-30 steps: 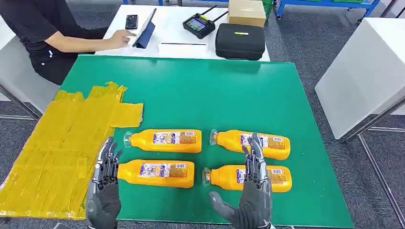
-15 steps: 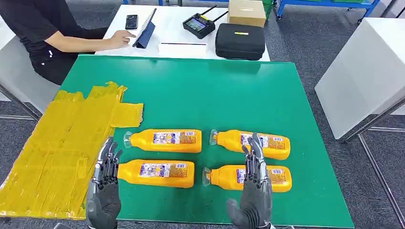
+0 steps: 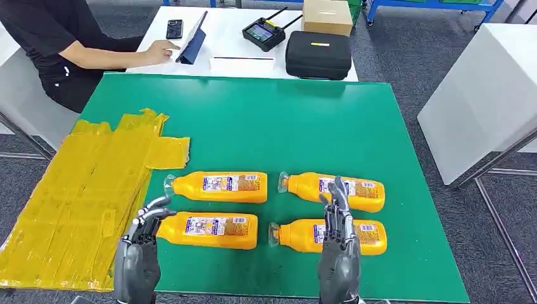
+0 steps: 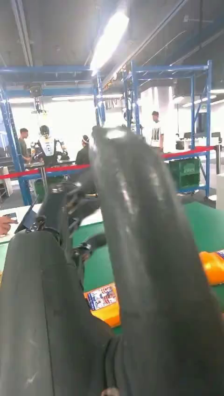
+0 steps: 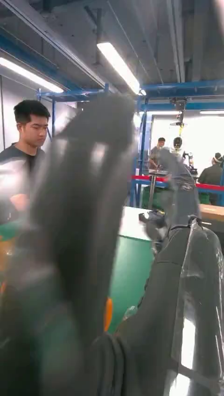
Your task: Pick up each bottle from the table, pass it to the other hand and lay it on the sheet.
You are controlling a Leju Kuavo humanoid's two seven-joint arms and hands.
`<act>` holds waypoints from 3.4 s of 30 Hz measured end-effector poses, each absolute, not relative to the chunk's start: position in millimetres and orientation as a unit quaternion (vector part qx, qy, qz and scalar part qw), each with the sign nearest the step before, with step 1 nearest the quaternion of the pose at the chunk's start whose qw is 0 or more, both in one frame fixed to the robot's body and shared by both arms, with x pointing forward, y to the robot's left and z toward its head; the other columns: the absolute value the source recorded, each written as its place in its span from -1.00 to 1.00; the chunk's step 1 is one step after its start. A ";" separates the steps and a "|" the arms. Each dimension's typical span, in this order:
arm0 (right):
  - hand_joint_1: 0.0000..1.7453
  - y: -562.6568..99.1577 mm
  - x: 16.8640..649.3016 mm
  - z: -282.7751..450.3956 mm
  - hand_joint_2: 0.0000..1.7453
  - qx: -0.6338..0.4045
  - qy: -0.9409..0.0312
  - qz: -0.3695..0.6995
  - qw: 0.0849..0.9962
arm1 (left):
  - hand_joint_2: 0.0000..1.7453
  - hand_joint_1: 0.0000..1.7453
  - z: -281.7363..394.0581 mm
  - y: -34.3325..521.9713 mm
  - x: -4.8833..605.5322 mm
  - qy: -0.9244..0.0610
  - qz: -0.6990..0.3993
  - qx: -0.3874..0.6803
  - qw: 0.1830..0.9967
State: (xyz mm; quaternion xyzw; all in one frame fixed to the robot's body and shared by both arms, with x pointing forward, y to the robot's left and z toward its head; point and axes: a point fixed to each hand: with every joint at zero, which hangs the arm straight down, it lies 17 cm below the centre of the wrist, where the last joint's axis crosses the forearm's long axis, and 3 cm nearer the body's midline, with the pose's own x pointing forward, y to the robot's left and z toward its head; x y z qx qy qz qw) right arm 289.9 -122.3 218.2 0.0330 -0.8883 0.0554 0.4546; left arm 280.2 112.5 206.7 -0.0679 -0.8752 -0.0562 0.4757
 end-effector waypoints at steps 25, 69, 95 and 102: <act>1.00 -137.1 266.7 184.2 -1.00 0.061 -0.852 0.031 0.519 | -1.00 1.00 173.6 111.5 263.6 -0.813 -0.008 -0.201 0.547; -1.00 -297.0 226.0 88.3 1.00 -0.375 -0.570 0.471 0.559 | -1.00 -1.00 115.7 124.7 262.4 -0.762 0.011 -0.159 0.628; -1.00 -374.7 295.5 -9.7 1.00 -0.374 -0.470 0.507 0.618 | -1.00 -1.00 114.1 135.9 269.9 -0.760 0.021 -0.156 0.631; -1.00 -352.3 305.6 -19.6 1.00 -0.355 -0.478 0.522 0.610 | -1.00 -1.00 114.2 135.9 270.6 -0.759 0.021 -0.157 0.631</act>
